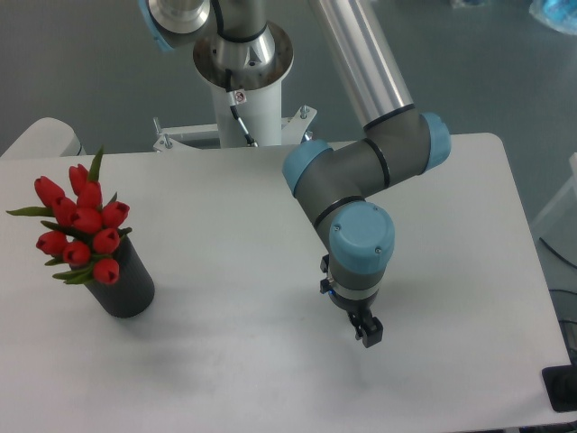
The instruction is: Pick up the flowers from the vase
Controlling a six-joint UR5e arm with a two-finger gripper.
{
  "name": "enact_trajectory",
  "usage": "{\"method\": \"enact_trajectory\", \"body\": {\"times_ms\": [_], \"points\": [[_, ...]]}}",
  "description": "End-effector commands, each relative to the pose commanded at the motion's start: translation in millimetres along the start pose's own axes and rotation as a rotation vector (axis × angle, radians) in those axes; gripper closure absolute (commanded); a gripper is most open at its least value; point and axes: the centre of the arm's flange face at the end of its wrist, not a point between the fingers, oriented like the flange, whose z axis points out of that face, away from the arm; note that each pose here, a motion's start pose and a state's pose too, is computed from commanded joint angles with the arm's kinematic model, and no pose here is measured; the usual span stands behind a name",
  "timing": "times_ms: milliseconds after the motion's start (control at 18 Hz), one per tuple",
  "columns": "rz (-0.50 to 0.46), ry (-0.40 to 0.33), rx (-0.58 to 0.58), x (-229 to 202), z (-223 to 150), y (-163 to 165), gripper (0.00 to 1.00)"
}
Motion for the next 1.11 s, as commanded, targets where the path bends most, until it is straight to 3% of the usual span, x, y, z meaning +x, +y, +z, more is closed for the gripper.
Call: {"method": "enact_trajectory", "body": {"times_ms": [167,444,1111], "points": [[-0.004,0.006,0.046,10.8,-1.7,-12.6,0.0],[-0.089,0.013,0.128,17.8,-7.7,-25.7,0.0],[-0.099,0.02,0.372,70.7,-40.6,-34.0,0.0]]}}
